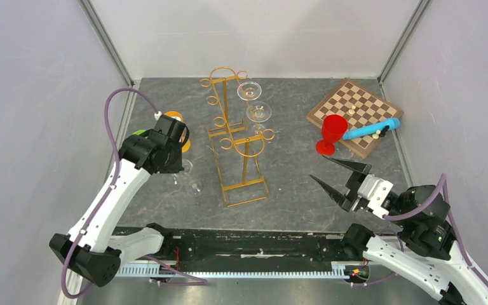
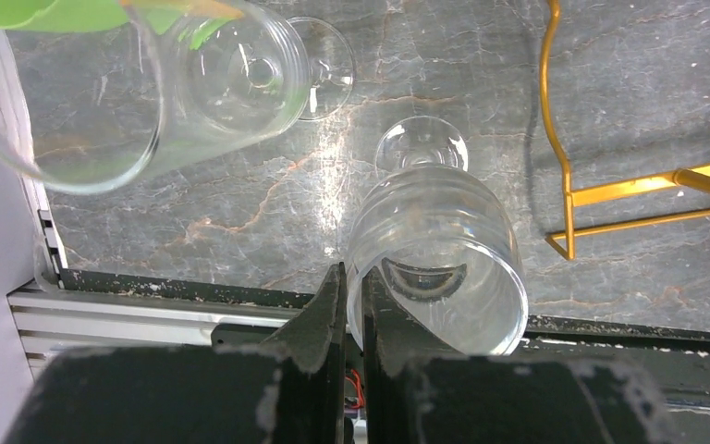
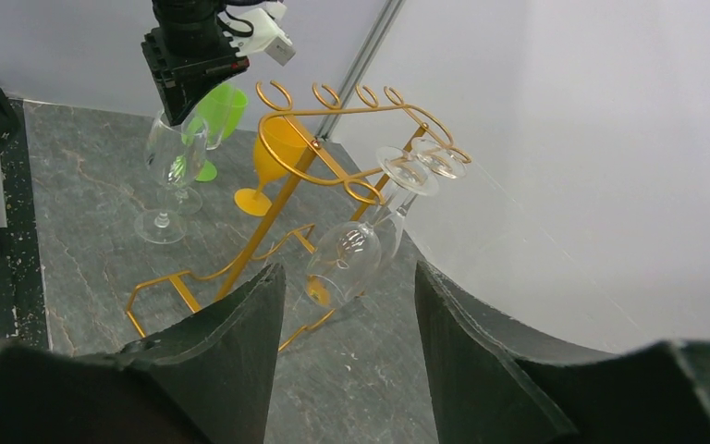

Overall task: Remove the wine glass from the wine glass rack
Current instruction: Place the wine glass at the center of the board.

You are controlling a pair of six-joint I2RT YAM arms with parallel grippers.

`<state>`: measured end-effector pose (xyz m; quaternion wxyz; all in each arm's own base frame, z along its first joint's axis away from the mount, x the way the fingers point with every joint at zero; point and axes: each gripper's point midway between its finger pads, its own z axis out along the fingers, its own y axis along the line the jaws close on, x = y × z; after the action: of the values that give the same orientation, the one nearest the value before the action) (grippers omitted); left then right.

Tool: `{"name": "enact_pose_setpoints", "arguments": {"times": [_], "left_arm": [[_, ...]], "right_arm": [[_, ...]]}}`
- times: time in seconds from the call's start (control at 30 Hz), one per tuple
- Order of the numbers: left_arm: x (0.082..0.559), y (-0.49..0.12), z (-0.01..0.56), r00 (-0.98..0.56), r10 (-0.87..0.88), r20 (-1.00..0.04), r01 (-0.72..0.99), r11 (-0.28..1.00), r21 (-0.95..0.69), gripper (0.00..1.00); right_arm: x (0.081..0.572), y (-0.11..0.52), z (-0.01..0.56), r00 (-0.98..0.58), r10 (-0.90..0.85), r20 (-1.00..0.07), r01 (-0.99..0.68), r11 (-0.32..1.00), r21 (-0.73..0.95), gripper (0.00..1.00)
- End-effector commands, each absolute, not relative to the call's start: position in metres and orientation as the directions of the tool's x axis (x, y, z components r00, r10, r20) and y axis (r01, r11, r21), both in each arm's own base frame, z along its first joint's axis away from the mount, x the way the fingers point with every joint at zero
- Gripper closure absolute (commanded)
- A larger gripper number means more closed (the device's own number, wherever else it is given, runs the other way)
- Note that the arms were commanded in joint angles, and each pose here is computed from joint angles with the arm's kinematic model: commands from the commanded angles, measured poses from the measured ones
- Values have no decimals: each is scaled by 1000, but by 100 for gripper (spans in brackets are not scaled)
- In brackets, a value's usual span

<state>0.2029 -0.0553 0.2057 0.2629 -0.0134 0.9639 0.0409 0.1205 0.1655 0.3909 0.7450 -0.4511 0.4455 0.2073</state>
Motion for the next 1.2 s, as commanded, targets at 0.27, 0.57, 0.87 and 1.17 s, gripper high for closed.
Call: {"name": "enact_pose_setpoints", "arguments": {"times": [0.27,0.57,0.87,1.17], "left_arm": [[228,-53,188,-861,24,-509,-28,995,96,98],[233,-51,175,-878,31,-478,-27,993,114,98],[233,-51,172,-884,33,-467,-23,993,114,90],[236,-50,190,-870,34,-492,-23,994,110,70]], "right_arm": [[122,154,392,497,-89,-863,-695,555,-457,41],[127,151,389,468,-102,-878,-691,577,-435,37],[129,152,386,437,-105,-893,-701,583,-412,31],[146,143,400,340,-95,-936,-667,677,-311,25]]}}
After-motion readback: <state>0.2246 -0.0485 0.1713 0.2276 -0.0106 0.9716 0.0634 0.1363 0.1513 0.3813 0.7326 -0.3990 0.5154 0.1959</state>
